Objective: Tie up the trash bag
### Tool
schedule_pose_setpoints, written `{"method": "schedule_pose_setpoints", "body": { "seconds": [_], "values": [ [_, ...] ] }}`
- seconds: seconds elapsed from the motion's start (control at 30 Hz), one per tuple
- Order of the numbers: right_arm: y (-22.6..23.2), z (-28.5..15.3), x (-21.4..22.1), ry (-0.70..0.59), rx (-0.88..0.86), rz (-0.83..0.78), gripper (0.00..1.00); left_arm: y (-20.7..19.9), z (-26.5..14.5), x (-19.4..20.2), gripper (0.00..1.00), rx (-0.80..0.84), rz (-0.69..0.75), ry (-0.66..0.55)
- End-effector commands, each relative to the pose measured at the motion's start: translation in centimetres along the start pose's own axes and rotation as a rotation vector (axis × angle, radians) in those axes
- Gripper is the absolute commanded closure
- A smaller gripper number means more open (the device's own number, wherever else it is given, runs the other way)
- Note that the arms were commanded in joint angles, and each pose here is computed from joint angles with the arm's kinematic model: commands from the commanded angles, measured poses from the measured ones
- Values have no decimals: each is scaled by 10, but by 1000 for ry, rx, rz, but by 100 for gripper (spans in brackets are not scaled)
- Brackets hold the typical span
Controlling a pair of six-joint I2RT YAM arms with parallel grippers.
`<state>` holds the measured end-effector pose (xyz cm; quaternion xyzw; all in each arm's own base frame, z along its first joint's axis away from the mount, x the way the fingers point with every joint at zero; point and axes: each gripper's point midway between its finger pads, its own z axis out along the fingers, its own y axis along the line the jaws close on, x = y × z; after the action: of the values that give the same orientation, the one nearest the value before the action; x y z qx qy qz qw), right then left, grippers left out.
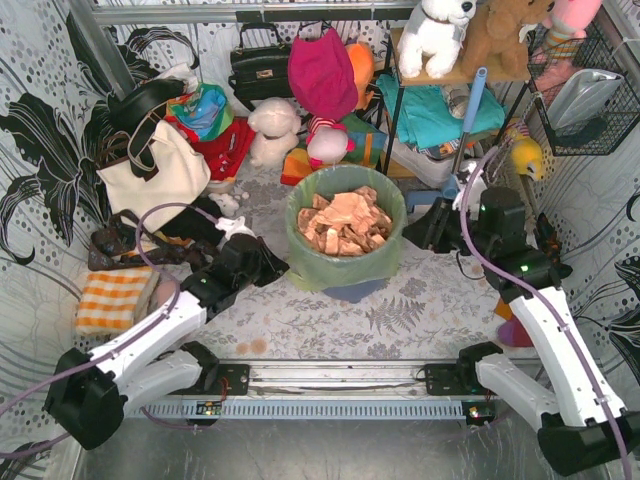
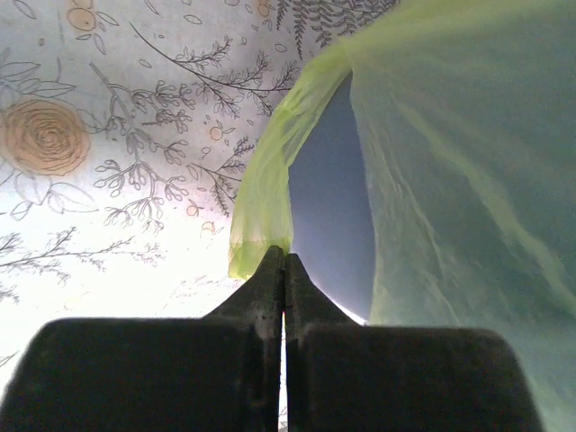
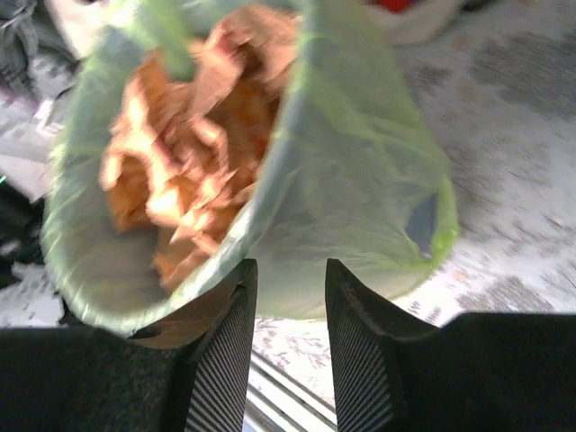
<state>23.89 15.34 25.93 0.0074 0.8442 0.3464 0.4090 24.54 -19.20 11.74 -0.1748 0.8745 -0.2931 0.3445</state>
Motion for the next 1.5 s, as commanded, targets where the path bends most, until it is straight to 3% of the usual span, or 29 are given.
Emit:
{"method": "schedule_pose_setpoints", "body": {
  "seconds": [0.0, 0.13, 0.2, 0.33, 0.53, 1.0, 1.27, 1.47],
  "values": [
    [77, -5, -15, 16, -275, -241, 63, 2, -20, -15, 100, -50, 44, -33],
    [136, 7, 1, 80, -407, -441, 62, -1, -34, -19, 100, -55, 54, -36],
    [146, 17, -3, 88, -388, -453, 61, -3, -39, -21, 100, -49, 57, -41],
    [135, 30, -14, 59, -297, -458, 61, -15, -41, -30, 100, -15, 66, -63],
    [131, 27, -5, 76, -305, -449, 60, -31, -44, -37, 100, 38, 83, -75],
    [63, 4, 40, 83, -112, -296, 59, -21, -43, -27, 100, 17, 85, -41],
    [28, 7, 23, -4, 110, -231, 59, 8, -19, -6, 72, -53, 38, -6],
    [10, 17, 13, -7, 246, -212, 58, 9, 1, -1, 59, -28, 33, -12]
  ]
}}
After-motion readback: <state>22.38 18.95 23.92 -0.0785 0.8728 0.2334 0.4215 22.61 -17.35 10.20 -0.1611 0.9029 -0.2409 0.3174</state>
